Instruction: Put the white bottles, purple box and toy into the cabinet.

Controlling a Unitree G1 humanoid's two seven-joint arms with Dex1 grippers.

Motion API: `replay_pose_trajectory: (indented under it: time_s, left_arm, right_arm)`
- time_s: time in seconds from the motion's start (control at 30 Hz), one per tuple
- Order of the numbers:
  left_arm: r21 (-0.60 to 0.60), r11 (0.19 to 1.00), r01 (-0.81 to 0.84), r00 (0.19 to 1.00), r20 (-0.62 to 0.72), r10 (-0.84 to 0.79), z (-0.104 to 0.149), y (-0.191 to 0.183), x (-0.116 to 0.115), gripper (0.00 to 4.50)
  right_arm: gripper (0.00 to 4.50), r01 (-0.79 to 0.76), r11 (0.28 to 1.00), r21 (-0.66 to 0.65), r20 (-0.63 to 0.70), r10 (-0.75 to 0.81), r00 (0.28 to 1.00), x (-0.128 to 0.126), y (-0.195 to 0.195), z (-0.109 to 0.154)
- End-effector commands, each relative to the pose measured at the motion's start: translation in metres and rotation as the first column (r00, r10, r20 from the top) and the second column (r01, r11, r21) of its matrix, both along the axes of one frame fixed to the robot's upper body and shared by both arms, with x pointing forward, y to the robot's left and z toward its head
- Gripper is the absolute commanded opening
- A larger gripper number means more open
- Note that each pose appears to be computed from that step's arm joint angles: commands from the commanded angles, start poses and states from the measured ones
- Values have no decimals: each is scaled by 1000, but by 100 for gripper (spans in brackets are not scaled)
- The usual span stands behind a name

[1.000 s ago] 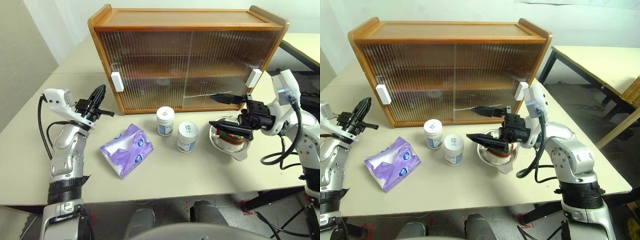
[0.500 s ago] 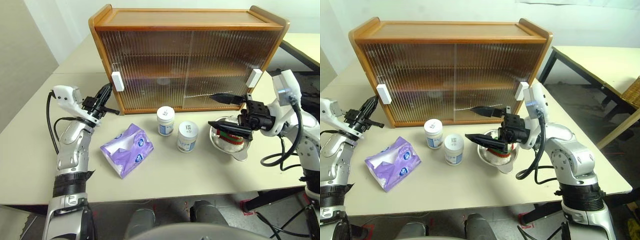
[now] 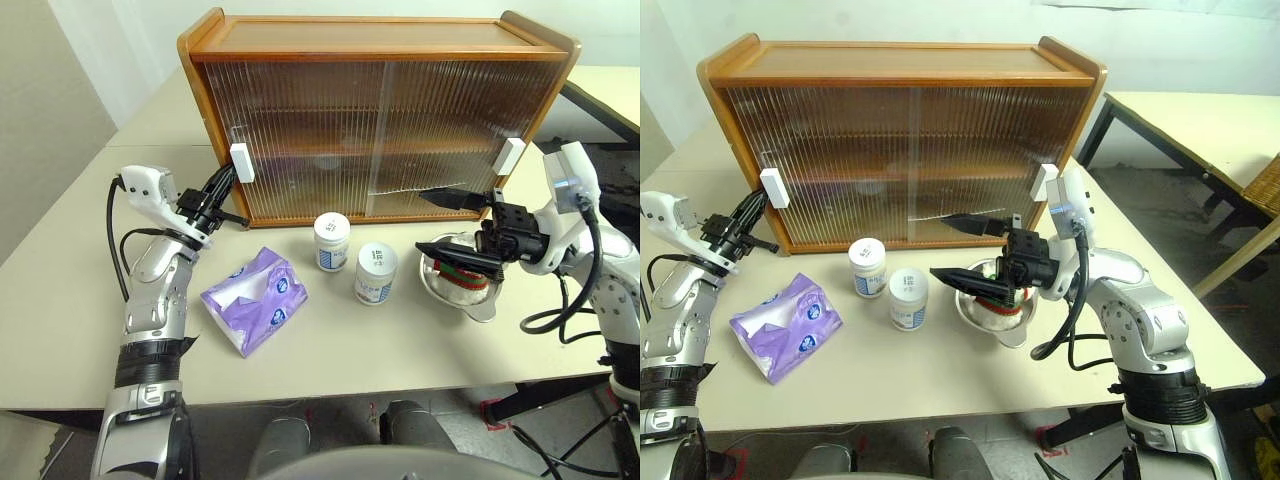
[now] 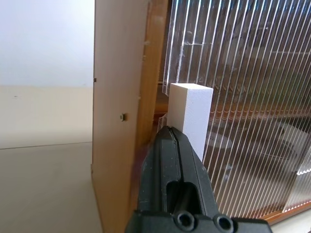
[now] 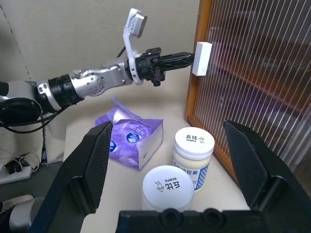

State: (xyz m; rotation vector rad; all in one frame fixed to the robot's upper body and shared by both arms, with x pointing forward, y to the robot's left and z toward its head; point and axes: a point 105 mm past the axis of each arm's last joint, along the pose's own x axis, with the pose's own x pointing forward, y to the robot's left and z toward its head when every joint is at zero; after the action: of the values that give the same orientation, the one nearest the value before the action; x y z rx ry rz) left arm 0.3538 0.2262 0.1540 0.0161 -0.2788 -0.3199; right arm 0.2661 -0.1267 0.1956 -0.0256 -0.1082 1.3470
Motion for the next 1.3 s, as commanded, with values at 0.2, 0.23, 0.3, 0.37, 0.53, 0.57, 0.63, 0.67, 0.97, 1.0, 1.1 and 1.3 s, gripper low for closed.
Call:
replay_pose_trajectory:
  time_s: [0.2, 0.23, 0.3, 0.37, 0.53, 0.57, 0.63, 0.67, 0.97, 1.0, 1.1, 1.3]
  left_arm:
    - [15, 992, 127, 991, 33, -128, 19, -34, 5, 2]
    - [15, 990, 140, 989, 36, -140, 20, -37, 5, 2]
    - [13, 986, 164, 986, 36, -165, 23, -43, 4, 2]
    - [14, 984, 180, 983, 33, -181, 24, -47, 4, 2]
    - [17, 978, 207, 978, 11, -208, 21, -54, 3, 2]
    - [18, 977, 213, 977, 6, -213, 20, -55, 3, 2]
    - [17, 975, 222, 975, -1, -222, 20, -57, 3, 2]
    - [16, 974, 227, 974, -4, -227, 19, -58, 3, 2]
    - [2, 961, 276, 960, -39, -276, 12, -71, 9, 2]
    - [2, 959, 282, 959, -42, -282, 11, -73, 9, 2]
    - [3, 953, 302, 952, -49, -301, 9, -79, 12, 2]
    - [8, 941, 340, 939, -58, -339, 6, -91, 17, 2]
  right_arm:
    - [450, 5, 1000, 1, 14, -5, 1000, -1, 1, 2]
    - [450, 5, 1000, 1, 14, -5, 1000, -1, 1, 2]
    - [450, 6, 1000, 1, 14, -6, 1000, -1, 1, 2]
    - [450, 8, 1000, 3, 15, -9, 1000, -1, 1, 2]
    - [450, 14, 1000, 7, 17, -14, 1000, 0, 1, 2]
    - [450, 15, 1000, 7, 18, -15, 1000, 0, 1, 2]
    - [450, 18, 1000, 8, 18, -18, 1000, 0, 1, 2]
    - [450, 19, 1000, 8, 18, -19, 1000, 0, 1, 2]
    - [450, 30, 999, 11, 21, -30, 999, 0, 1, 3]
    - [450, 31, 999, 11, 21, -32, 999, 0, 1, 3]
    - [450, 36, 999, 12, 23, -36, 999, 0, 1, 3]
    - [450, 43, 999, 13, 23, -43, 999, -1, 0, 3]
